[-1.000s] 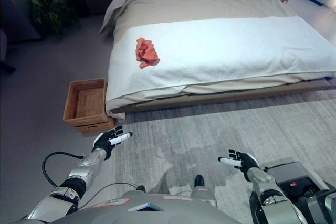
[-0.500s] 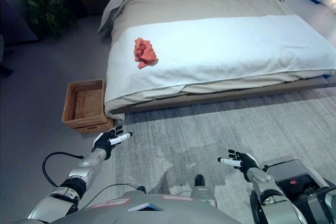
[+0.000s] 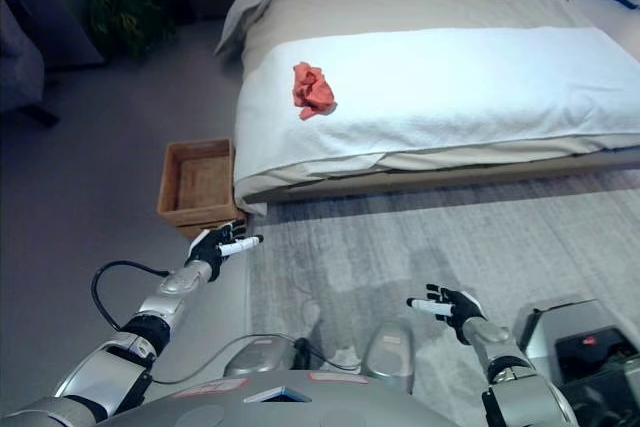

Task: Put the clothes on the bed into the basket.

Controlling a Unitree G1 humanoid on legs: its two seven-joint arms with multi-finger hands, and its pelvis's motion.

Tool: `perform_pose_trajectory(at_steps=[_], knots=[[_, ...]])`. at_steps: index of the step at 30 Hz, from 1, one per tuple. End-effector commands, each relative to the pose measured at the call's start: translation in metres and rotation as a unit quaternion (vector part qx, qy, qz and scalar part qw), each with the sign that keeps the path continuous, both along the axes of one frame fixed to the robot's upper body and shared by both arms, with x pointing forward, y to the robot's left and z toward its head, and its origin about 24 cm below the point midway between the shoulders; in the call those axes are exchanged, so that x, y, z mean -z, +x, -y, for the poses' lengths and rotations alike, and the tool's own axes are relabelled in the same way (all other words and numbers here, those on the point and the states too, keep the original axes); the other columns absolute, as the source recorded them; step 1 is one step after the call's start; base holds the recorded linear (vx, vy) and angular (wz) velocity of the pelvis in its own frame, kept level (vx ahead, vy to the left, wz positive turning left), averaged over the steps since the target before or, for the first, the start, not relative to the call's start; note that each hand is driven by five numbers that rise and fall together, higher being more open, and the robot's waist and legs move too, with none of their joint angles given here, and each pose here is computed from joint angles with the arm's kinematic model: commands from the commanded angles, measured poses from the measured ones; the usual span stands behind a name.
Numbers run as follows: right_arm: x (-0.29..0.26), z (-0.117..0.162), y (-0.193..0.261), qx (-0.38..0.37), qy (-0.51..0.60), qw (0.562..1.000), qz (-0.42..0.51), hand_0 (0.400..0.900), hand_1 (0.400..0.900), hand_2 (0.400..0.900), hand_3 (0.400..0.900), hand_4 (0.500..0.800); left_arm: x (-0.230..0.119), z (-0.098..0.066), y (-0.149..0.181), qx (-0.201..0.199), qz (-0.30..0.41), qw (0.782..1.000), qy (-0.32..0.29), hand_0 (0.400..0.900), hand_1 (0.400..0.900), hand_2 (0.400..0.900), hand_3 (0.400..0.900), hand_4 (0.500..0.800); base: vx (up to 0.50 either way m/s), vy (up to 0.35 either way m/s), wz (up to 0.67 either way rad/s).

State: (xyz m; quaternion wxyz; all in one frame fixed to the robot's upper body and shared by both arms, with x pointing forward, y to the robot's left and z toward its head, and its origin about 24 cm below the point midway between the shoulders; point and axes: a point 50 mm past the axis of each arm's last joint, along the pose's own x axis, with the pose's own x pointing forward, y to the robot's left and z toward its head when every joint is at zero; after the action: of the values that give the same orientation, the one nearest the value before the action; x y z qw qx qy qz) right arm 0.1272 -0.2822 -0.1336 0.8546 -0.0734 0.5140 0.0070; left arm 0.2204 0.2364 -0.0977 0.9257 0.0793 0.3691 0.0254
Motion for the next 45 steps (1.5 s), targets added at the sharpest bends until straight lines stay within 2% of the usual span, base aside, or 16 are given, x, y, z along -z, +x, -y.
perform_pose_trajectory(at_steps=[1, 13, 20, 24, 30, 34, 37, 41, 45], knots=[[-0.018, 0.023, 0.022, 0.03, -0.029, 0.998, 0.055, 0.9, 0.9, 0.9, 0.9, 0.8, -0.041, -0.023, 0.038, -0.002, 0.107, 0.994, 0.036, 0.9, 0.9, 0.9, 0.9, 0.8, 0.319, -0.038, 0.17], [-0.012, 0.031, -0.007, 0.064, -0.023, 0.997, 0.035, 0.9, 0.9, 0.9, 0.9, 0.8, -0.046, -0.02, 0.039, 0.003, 0.125, 0.992, 0.032, 0.9, 0.9, 0.9, 0.9, 0.8, 0.274, -0.058, 0.32], [-0.023, 0.046, 0.002, 0.059, -0.053, 0.995, 0.053, 0.9, 0.9, 0.9, 0.9, 0.8, -0.06, -0.015, 0.052, -0.009, 0.164, 0.986, 0.018, 0.9, 0.9, 0.9, 0.9, 0.8, 0.261, -0.174, 0.39], [-0.03, 0.056, 0.006, 0.062, -0.072, 0.994, 0.057, 0.9, 0.9, 0.9, 0.9, 0.8, -0.067, -0.004, 0.063, -0.003, 0.181, 0.984, 0.007, 0.9, 0.9, 0.9, 0.9, 0.8, 0.267, -0.175, 0.1], [-0.031, 0.06, 0.003, 0.062, -0.081, 0.993, 0.052, 0.9, 0.9, 0.9, 0.9, 0.8, -0.068, 0.001, 0.067, -0.004, 0.183, 0.983, -0.003, 0.9, 0.9, 0.9, 0.9, 0.8, 0.335, -0.313, -0.19], [-0.031, 0.062, 0.002, 0.083, -0.085, 0.991, 0.053, 0.9, 0.9, 0.9, 0.9, 0.8, -0.073, 0.015, 0.078, 0.012, 0.188, 0.982, -0.017, 0.9, 0.9, 0.9, 0.9, 0.8, 0.229, -0.188, -0.15], [-0.03, 0.062, 0.0, 0.082, -0.089, 0.991, 0.05, 0.9, 0.9, 0.9, 0.9, 0.8, -0.069, 0.012, 0.075, 0.01, 0.179, 0.984, -0.01, 0.9, 0.9, 0.9, 0.9, 0.8, 0.236, -0.009, -0.41], [-0.026, 0.056, 0.0, 0.057, -0.093, 0.993, 0.046, 0.9, 0.9, 0.9, 0.9, 0.8, -0.059, -0.006, 0.06, -0.02, 0.162, 0.987, -0.004, 0.9, 0.9, 0.9, 0.9, 0.8, 0.396, 0.1, -0.98], [-0.025, 0.054, -0.002, 0.048, -0.095, 0.994, 0.04, 0.9, 0.9, 0.9, 0.9, 0.8, -0.053, -0.015, 0.05, -0.038, 0.152, 0.988, -0.005, 0.9, 0.9, 0.9, 0.9, 0.8, 0.265, 0.048, -0.61]])
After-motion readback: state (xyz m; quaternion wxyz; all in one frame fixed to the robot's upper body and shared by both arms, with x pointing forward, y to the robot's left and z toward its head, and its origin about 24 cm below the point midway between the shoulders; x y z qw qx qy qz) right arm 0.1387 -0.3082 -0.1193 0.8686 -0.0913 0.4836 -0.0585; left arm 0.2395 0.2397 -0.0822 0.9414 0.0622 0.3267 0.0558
